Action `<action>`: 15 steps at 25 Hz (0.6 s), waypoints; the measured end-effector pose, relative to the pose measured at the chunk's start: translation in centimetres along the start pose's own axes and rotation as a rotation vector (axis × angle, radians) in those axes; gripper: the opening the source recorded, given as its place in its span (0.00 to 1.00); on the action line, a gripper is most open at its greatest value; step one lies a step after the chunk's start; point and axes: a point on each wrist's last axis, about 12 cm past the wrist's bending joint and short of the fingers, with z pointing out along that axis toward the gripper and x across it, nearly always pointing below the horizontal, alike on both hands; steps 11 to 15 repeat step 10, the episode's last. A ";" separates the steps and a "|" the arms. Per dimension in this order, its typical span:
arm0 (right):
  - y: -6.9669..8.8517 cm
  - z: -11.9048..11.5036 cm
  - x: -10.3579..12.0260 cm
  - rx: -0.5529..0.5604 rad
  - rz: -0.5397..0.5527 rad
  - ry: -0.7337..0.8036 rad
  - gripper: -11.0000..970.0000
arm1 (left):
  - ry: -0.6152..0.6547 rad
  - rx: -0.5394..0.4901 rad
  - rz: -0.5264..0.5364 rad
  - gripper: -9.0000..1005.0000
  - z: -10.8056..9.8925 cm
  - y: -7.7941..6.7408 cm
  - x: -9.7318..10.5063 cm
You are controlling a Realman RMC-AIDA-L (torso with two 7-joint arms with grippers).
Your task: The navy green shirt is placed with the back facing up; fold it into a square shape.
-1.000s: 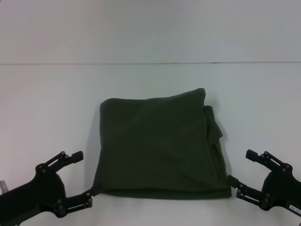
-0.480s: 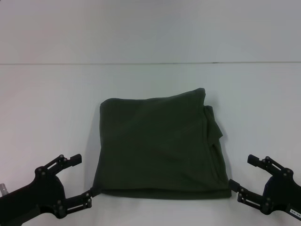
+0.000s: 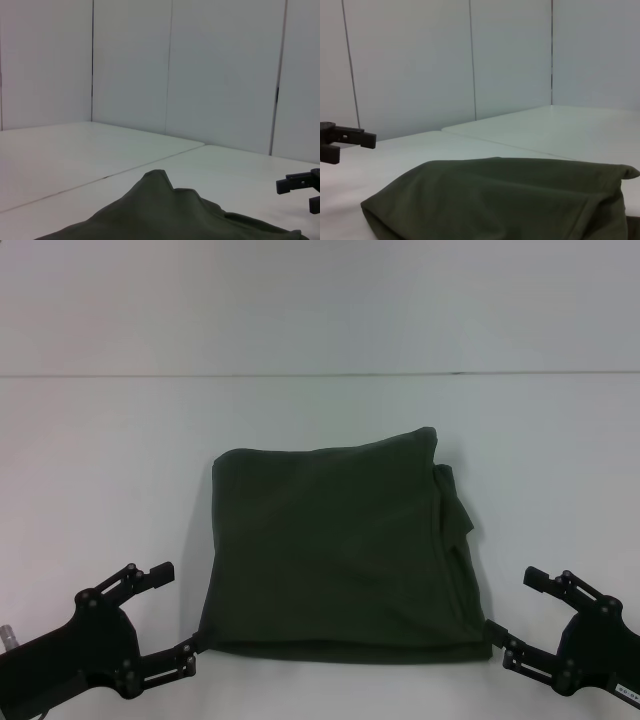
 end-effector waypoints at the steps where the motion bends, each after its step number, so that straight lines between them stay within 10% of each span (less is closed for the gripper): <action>1: 0.0 0.0 0.0 0.000 0.000 -0.001 0.93 | 0.000 0.000 -0.001 0.91 0.0 0.0 0.0; 15: 0.0 0.2 -0.1 -0.007 -0.004 -0.002 0.93 | 0.002 -0.003 -0.004 0.91 0.0 0.0 0.1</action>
